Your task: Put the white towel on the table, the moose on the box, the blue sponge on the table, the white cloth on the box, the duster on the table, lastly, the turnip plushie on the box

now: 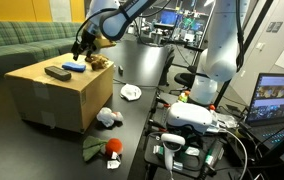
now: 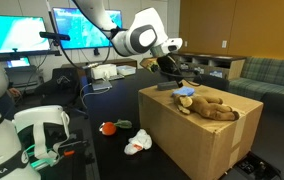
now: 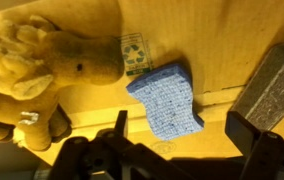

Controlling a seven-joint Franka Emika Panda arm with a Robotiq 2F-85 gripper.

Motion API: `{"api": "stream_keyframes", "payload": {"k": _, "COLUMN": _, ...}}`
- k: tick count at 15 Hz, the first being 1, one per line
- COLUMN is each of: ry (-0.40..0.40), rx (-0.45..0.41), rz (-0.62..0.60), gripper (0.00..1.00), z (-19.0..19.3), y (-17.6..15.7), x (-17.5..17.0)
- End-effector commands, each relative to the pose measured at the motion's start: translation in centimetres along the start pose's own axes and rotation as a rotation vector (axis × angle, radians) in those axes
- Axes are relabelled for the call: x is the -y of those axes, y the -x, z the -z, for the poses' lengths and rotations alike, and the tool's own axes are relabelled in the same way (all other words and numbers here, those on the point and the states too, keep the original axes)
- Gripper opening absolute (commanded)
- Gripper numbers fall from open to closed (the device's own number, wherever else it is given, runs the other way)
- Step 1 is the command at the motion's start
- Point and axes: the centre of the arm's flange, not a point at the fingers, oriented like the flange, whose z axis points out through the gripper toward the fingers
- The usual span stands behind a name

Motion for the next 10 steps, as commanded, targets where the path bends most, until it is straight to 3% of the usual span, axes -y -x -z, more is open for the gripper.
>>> {"api": "stream_keyframes", "payload": {"k": 1, "ry": -0.07, "rx": 0.006, "rz": 0.084, "gripper": 1.0, "z": -1.6, "y": 0.7, "x": -0.7}}
{"api": "stream_keyframes", "payload": {"k": 10, "ry": -0.088, "rx": 0.02, "rz": 0.175, "gripper": 1.0, "z": -5.4, "y": 0.4, "x": -2.0}}
